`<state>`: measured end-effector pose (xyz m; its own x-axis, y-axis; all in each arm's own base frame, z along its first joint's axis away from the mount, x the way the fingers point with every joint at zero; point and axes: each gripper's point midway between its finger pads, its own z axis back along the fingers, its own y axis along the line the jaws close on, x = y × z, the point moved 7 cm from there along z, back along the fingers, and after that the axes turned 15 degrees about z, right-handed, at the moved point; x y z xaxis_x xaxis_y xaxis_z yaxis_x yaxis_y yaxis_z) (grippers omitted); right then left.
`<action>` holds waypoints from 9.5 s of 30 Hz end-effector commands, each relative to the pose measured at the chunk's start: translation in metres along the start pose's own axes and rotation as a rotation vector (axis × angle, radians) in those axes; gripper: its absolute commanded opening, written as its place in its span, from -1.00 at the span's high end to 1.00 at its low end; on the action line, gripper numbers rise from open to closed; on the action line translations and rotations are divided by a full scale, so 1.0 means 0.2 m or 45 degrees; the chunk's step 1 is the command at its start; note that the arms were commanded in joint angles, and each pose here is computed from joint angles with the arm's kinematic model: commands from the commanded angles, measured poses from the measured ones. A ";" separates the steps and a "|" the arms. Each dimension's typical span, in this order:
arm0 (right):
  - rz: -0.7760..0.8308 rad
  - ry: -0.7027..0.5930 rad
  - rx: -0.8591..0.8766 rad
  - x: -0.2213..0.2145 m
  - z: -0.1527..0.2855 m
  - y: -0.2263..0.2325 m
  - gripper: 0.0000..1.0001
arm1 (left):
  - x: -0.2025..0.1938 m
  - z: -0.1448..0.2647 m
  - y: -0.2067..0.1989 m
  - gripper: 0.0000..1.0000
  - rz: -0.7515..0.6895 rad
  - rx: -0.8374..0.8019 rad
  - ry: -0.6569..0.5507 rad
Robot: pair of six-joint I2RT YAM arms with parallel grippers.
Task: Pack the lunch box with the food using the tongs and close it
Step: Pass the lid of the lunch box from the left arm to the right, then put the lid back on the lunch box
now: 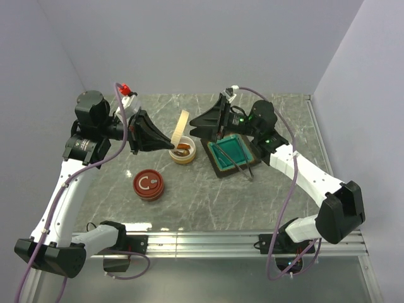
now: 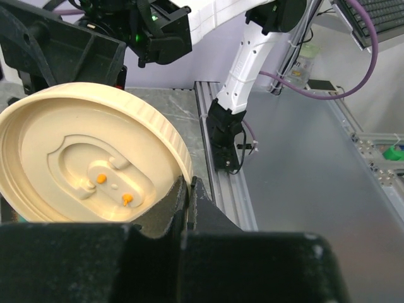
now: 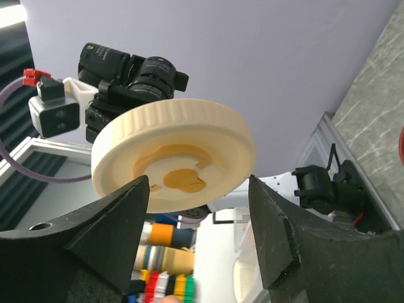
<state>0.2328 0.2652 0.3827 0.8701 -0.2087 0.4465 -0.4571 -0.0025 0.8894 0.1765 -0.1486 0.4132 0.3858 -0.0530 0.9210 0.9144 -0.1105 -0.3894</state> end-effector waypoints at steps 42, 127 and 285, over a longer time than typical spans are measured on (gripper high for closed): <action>-0.438 0.017 0.034 -0.07 -0.10 -0.04 -0.26 | -0.05 -0.01 0.00 0.99 -0.261 0.048 0.044; 2.608 -0.852 0.000 -0.10 0.04 0.32 0.03 | 0.20 -0.07 -0.24 0.99 -0.059 -0.138 -0.159; 2.123 0.532 -0.431 -0.16 -0.02 0.01 0.63 | -0.21 -0.03 0.35 0.99 1.112 -0.035 -0.417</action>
<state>0.2060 0.2800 0.3682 -0.4453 0.4772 0.7576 -0.8213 0.1193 -0.5579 0.2294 -0.1618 0.3369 0.9723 0.1468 0.1820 0.2050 -0.1612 -0.9654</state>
